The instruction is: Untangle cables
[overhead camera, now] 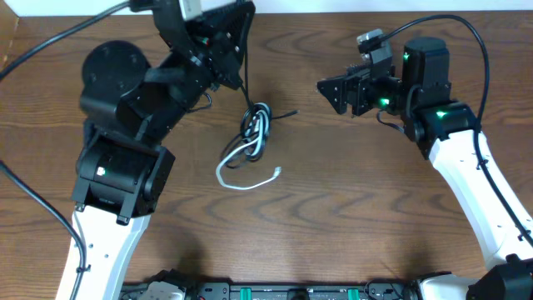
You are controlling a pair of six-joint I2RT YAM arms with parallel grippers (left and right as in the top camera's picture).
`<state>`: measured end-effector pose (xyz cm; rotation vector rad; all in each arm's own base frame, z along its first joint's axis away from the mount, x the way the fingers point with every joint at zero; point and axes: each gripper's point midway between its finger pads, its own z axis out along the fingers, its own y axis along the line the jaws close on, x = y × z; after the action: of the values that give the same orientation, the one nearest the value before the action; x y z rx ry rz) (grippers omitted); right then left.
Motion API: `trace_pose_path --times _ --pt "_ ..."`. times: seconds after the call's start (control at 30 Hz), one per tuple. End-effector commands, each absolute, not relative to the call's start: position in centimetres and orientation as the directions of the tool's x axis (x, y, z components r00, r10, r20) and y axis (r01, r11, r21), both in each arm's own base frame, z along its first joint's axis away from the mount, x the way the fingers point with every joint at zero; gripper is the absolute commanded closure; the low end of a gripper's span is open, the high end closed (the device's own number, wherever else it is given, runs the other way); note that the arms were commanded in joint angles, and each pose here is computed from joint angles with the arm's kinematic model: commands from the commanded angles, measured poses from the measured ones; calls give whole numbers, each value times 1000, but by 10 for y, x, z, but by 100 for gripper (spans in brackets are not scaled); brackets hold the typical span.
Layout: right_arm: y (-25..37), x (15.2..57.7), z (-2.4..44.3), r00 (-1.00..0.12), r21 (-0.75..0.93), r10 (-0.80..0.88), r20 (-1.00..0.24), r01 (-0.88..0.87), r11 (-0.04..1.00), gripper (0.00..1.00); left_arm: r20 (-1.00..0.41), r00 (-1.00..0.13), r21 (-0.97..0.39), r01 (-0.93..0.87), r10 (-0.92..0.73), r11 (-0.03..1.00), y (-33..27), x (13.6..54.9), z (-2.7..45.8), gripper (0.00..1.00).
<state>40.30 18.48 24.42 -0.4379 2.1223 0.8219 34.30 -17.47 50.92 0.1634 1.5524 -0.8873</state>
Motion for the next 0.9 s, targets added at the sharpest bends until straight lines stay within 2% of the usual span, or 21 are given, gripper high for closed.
trace_pose_path --times 0.0,0.2,0.4,0.6,0.87 --pt "206 401 251 -639 465 -3 -769 -562 684 16 -848 -197 -513 537 -491 670 -163 344 527 92" --pt "218 404 248 -673 525 46 -738 -531 665 16 -847 -272 -531 463 -457 710 -164 364 493 92" --pt "227 406 227 -725 563 43 -687 -495 662 16 -837 -339 -543 421 -429 727 -175 394 459 92" --pt "239 406 197 -834 690 86 -545 -389 610 20 -819 -409 -558 407 -402 723 -188 416 427 92" --pt "263 412 177 -902 807 137 -408 -287 515 20 -822 -412 -558 445 -394 701 -196 419 428 92"
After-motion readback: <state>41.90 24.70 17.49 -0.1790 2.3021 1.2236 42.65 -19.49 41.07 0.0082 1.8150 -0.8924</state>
